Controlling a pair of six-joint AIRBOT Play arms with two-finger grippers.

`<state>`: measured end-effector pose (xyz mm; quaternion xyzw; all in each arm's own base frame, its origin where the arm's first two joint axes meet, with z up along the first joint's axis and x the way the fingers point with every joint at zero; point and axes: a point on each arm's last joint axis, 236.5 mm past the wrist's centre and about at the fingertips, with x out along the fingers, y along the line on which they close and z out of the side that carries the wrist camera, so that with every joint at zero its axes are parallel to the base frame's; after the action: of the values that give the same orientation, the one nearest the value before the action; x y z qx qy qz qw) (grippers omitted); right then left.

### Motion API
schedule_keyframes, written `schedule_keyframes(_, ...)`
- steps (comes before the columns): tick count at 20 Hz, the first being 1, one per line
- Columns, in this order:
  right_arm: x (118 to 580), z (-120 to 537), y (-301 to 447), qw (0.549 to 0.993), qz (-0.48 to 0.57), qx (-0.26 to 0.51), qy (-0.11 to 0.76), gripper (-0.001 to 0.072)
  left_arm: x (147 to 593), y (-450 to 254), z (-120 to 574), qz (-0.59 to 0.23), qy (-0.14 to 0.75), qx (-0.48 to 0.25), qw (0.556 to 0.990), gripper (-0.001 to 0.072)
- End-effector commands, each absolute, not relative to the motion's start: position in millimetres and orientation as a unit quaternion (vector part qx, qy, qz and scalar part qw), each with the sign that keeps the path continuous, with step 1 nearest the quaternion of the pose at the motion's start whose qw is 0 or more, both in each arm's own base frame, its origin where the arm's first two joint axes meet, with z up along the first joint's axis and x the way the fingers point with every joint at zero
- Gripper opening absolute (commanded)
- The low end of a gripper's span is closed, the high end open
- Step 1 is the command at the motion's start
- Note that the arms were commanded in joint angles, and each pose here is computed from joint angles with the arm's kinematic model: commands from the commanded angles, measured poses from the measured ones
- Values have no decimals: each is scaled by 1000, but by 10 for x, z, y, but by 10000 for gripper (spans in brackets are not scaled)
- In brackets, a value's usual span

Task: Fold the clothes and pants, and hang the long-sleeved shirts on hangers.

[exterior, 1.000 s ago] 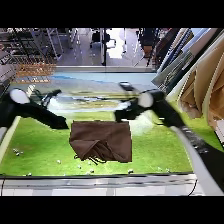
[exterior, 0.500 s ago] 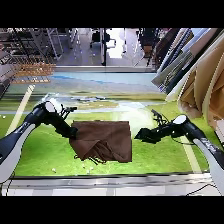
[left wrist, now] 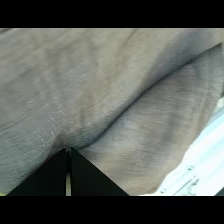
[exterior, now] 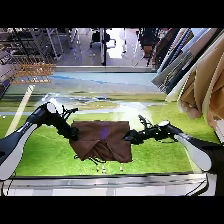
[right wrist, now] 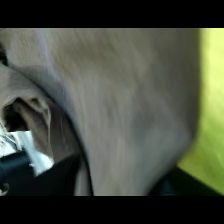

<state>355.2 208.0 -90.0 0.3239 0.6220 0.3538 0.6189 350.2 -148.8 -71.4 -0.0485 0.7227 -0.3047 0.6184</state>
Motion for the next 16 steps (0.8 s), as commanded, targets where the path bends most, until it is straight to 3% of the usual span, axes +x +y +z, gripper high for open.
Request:
schedule_keyframes(1, 3731, -700, 2501, 624, 392, 297, 607, 321, 3475, -1625, -599, -324, 717, -77, 612, 8)
schedule_keyframes(3, 3921, -493, 2545, 637, 390, 287, 599, 16, 3397, -1657, -469, -337, 718, -80, 604, 8)
schedule_keyframes(7, 4237, -131, 2000, 691, 307, 269, 597, 13, 3259, -1628, 27, -369, 689, -48, 622, 8)
schedule_keyframes(12, 4475, 663, 499, 788, 165, 305, 508, 12, 3169, -1563, 643, -373, 631, -12, 680, 8)
schedule_keyframes(16, 4036, 1021, -1026, 830, -5, 354, 431, 12, 2973, -1540, 913, -383, 618, 4, 687, 8)
